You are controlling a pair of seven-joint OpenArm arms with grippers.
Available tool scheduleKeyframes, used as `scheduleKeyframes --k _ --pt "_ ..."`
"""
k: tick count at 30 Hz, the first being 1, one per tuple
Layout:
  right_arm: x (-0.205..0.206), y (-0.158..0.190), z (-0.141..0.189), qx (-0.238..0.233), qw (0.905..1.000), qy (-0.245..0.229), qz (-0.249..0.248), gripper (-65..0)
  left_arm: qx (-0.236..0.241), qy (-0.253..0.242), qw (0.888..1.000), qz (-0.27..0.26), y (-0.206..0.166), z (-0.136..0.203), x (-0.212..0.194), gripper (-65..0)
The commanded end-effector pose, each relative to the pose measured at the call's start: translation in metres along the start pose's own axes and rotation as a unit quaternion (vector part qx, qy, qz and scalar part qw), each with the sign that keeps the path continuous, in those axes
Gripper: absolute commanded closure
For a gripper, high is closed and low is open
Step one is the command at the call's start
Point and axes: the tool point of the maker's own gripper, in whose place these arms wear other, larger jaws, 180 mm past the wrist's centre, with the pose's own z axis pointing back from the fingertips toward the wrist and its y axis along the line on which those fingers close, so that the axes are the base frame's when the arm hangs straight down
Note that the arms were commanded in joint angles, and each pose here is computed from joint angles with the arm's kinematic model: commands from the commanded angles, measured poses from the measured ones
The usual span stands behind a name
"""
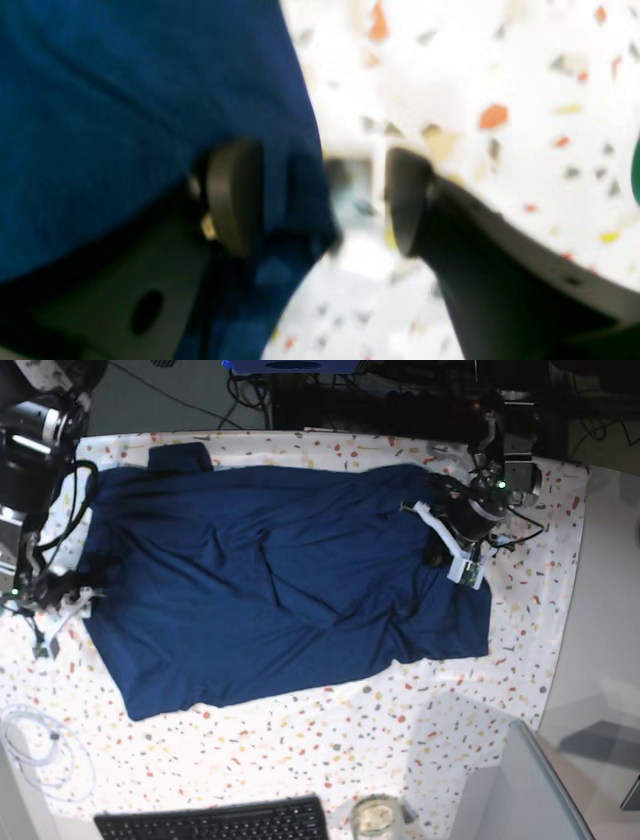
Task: Layout the t-shirt on the table in an organized manner, then fold the t-shirt properly
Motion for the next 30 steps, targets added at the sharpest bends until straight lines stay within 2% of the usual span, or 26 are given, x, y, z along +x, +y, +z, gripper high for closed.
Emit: scheduleKeyframes --k 1,5,9,11,14,18,23,26,30 --pt "0.025 -0.009 0.005 -0.009 0.9992 -0.039 0.001 -36.0 0.024 0.042 0.999 -0.007 0.015 0.007 -0.02 0.0" --pt "0.052 -0.01 0.008 -0.009 0.9949 -0.1 0.002 -36.0 0.05 0.045 0.998 0.007 0.032 0.022 -0.031 0.0" --pt "0.073 -0.012 0.015 -0.014 0.9923 -0.123 0.007 -36.0 0.072 0.031 0.997 0.006 0.046 0.036 -0.023 0.0" --pt "0.083 -0.017 0.028 -0.027 0.9885 -0.147 0.021 -36.2 0.079 0.018 0.997 0.001 0.049 0.04 -0.013 0.0" --pt "0.076 -0.018 0.053 -0.051 0.984 -0.162 0.054 -36.2 0.083 0.002 0.996 -0.009 0.051 0.043 0.002 0.0" --pt "0.049 0.001 0.088 -0.07 0.9816 -0.153 0.09 -36.2 0.087 -0.024 0.996 -0.022 0.05 0.048 0.023 0.0" --pt "0.0 0.036 0.122 -0.066 0.9816 -0.14 0.113 -36.0 0.071 -0.058 0.996 0.0 0.031 0.065 0.034 0.0" --pt "-0.029 0.052 0.139 -0.059 0.983 -0.131 0.114 -36.6 0.057 -0.057 0.996 0.023 0.021 0.083 0.02 0.0" --pt "-0.062 0.055 0.144 -0.054 0.9866 -0.101 0.116 -38.0 0.087 -0.05 0.991 0.091 0.045 0.116 -0.011 0.0"
